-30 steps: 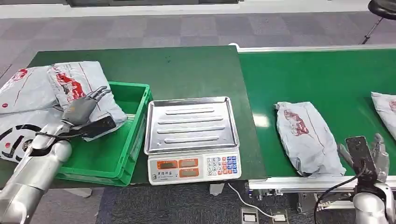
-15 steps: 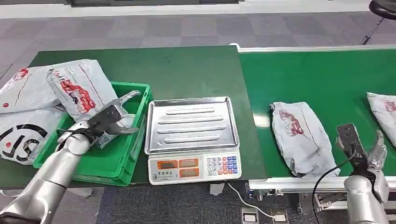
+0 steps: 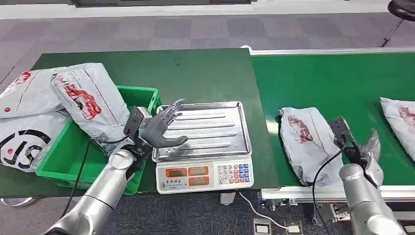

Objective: Moved the parcel from conveyor to table for the left to box.

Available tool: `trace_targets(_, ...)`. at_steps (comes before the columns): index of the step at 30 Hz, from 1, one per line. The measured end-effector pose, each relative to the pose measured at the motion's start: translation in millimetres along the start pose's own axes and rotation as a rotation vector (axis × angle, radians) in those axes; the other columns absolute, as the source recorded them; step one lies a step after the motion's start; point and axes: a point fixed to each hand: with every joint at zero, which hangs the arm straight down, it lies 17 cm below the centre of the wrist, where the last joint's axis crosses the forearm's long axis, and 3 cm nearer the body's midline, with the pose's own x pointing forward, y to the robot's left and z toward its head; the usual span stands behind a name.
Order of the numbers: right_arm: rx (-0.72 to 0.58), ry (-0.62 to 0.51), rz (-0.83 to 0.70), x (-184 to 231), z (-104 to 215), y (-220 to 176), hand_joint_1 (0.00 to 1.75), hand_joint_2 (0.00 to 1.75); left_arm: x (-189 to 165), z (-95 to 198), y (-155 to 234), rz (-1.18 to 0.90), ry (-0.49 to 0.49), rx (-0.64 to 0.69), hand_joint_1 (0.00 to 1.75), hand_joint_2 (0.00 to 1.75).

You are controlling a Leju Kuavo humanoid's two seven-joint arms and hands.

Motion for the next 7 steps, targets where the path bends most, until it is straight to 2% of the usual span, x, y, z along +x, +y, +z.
trace_targets(5, 0.221, -0.017, -0.057, 16.5, 18.1, 63.6, 0.0, 1.75, 6.6, -8.3, -18.5, 0.039, -0.014, -0.015, 0.0, 1.75)
trace_targets(7, 0.256, -0.023, -0.066, 20.3, 22.7, 74.8, 0.0, 1.75, 8.1, -9.6, -22.3, 0.042, -0.018, -0.021, 0.0, 1.75)
